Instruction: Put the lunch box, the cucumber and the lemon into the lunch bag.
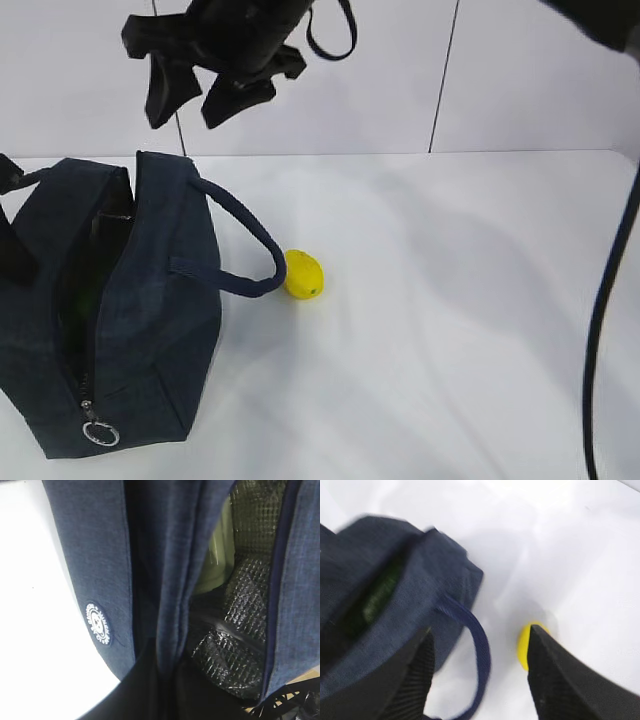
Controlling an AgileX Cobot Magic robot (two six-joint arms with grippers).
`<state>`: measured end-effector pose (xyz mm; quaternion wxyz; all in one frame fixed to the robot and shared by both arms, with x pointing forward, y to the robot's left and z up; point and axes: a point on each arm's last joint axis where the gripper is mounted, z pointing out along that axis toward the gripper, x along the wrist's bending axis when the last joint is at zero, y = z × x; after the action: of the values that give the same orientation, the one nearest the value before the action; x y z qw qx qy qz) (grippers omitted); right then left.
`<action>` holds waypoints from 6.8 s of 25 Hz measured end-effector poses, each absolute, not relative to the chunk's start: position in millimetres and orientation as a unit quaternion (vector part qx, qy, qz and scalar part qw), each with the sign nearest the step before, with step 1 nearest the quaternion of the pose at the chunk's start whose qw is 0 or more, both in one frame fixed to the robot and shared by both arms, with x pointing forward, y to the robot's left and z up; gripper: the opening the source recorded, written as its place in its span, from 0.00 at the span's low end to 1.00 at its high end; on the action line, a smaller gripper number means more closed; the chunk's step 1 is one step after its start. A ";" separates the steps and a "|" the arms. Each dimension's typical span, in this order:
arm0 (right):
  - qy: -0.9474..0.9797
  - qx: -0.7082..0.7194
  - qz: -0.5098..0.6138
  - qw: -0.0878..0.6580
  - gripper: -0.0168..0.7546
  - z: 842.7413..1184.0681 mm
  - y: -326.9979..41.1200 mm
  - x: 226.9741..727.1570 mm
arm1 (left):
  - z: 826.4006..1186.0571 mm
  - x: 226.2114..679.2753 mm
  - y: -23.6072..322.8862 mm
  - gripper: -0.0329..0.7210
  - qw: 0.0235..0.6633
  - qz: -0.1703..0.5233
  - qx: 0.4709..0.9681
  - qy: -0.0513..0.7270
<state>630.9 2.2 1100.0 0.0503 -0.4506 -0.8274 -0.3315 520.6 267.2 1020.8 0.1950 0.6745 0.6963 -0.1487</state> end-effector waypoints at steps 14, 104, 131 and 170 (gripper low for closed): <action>-0.887 -0.418 -0.182 -0.073 0.58 1084.9 -46.9 609.7 | 1020.8 520.0 267.2 0.05 0.193 -0.150 0.676 0.695; -0.892 -0.449 -0.036 -0.035 0.59 910.1 -33.3 663.8 | 1020.1 517.9 268.3 0.05 0.181 -0.153 0.682 0.692; -0.846 -0.470 -0.251 0.001 0.58 1097.6 -39.5 611.1 | 1019.9 517.8 268.6 0.05 0.179 -0.152 0.683 0.692; -0.803 -0.455 -0.265 0.279 0.58 990.9 38.2 606.2 | 1020.8 517.7 267.4 0.05 0.185 -0.160 0.678 0.693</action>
<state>606.2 38.2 990.9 0.2794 -0.4550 -0.8030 -0.2647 517.7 267.4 1020.8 0.1851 0.6784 0.6929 -0.1597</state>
